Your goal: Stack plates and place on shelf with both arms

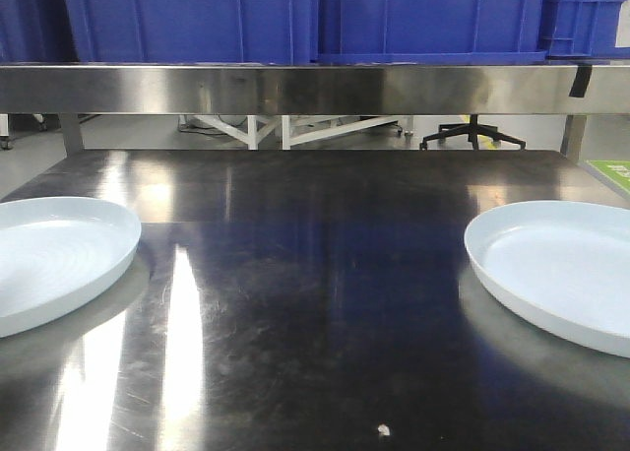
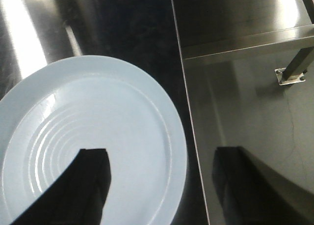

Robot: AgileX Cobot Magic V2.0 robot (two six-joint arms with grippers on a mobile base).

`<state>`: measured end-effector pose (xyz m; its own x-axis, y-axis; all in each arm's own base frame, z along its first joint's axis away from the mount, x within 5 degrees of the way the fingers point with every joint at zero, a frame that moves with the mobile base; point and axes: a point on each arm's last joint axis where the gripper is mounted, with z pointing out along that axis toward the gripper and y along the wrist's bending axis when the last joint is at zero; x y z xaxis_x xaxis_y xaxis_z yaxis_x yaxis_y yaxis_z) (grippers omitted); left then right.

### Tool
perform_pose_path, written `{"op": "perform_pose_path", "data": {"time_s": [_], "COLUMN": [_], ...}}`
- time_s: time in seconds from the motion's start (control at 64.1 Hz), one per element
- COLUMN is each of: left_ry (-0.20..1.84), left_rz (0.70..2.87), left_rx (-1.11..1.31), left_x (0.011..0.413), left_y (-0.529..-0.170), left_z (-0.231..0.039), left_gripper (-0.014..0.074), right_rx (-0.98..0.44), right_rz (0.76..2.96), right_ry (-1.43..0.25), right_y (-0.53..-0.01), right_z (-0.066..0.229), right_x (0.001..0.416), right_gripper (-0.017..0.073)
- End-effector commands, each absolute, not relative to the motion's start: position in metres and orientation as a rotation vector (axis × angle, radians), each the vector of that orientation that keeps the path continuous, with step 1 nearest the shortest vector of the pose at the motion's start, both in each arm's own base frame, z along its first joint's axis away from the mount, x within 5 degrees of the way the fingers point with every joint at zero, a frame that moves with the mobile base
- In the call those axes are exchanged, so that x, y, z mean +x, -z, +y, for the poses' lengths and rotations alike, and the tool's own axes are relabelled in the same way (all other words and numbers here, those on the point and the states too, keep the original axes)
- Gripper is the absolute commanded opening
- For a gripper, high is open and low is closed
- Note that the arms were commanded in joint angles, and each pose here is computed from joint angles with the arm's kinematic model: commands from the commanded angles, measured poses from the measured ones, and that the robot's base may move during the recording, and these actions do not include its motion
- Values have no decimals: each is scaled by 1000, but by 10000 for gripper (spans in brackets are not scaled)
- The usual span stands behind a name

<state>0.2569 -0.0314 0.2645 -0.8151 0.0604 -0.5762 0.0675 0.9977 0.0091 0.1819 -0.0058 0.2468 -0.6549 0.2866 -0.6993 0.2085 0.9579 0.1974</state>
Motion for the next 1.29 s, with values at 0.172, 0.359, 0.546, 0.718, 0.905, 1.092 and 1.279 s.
{"op": "perform_pose_path", "data": {"time_s": [0.172, 0.359, 0.546, 0.718, 0.905, 1.092, 1.279], "left_ry": [12, 4, -2, -12, -15, -25, -17], "left_rz": [2431, 2469, 2525, 2537, 2569, 2566, 2557], "left_rx": [-11, -22, -21, -9, -15, -64, -104], "left_x": [264, 270, 277, 282, 288, 292, 292], "left_y": [-279, -268, -254, -246, -234, -231, -231], "left_z": [-18, -16, -16, -16, -16, -5, 0], "left_gripper": [481, 481, 481, 481, 481, 481, 481], "right_rx": [323, 323, 323, 323, 323, 323, 324], "right_rz": [2192, 2192, 2193, 2193, 2194, 2194, 2199], "right_ry": [-125, -125, -125, -125, -125, -125, -124], "right_y": [-265, -265, -265, -265, -265, -265, -265], "right_z": [-7, -7, -7, -7, -7, -7, -7], "right_x": [189, 189, 189, 189, 189, 189, 189], "right_gripper": [544, 544, 544, 544, 544, 544, 544]}}
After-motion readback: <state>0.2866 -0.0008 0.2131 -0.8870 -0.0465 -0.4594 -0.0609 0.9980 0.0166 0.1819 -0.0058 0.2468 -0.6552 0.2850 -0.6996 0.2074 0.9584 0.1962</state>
